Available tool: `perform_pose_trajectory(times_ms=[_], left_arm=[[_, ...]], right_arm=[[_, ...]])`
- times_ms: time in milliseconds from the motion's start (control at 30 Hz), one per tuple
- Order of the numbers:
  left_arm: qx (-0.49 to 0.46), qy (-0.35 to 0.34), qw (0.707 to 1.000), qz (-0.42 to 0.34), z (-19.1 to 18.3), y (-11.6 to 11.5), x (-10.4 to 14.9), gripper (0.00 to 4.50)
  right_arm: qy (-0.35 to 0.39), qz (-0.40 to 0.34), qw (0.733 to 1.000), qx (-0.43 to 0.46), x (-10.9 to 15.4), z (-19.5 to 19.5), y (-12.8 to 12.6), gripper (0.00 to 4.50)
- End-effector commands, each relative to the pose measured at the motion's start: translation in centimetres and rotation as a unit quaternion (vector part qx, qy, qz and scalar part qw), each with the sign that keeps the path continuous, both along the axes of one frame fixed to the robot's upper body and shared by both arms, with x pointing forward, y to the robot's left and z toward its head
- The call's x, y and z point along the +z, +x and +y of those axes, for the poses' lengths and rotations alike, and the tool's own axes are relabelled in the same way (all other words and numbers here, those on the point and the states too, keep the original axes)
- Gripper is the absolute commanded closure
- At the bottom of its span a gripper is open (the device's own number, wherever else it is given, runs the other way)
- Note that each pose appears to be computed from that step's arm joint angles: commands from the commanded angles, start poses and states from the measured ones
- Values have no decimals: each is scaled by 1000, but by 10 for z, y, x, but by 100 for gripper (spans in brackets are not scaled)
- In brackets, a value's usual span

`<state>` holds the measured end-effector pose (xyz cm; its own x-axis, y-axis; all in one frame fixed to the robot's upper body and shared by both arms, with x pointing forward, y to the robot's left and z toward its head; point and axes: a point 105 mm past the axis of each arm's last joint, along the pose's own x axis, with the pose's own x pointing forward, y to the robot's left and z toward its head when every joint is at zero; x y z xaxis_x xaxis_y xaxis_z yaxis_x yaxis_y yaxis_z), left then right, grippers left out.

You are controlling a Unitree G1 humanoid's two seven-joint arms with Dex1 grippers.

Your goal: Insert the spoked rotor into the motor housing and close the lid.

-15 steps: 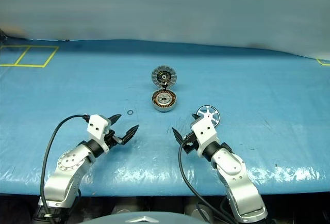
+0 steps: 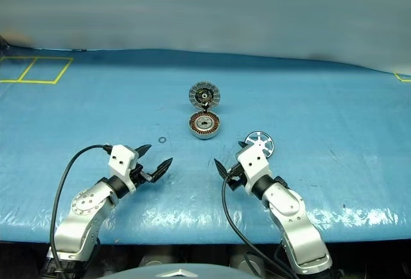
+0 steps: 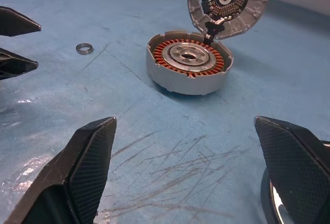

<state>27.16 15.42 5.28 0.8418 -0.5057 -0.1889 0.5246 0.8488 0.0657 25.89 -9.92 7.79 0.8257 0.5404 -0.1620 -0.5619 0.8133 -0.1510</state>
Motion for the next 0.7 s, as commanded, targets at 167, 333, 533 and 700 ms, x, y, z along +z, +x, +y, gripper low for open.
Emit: perform_pose_trajectory(times_ms=[167,333,533,700], left_arm=[[-14,3,999,-30,-5,-1,14,3],[-14,3,1000,-27,-5,-2,13,3],[-13,2,1000,-27,-6,-2,12,3],[-11,-1,1000,-28,-6,-2,12,3]], right_arm=[[0,-16,1000,10,8,4,-1,0],[0,-13,1000,8,6,4,-1,0],[-3,-12,1000,9,6,3,0,0],[-9,-12,1000,14,7,4,2,0]])
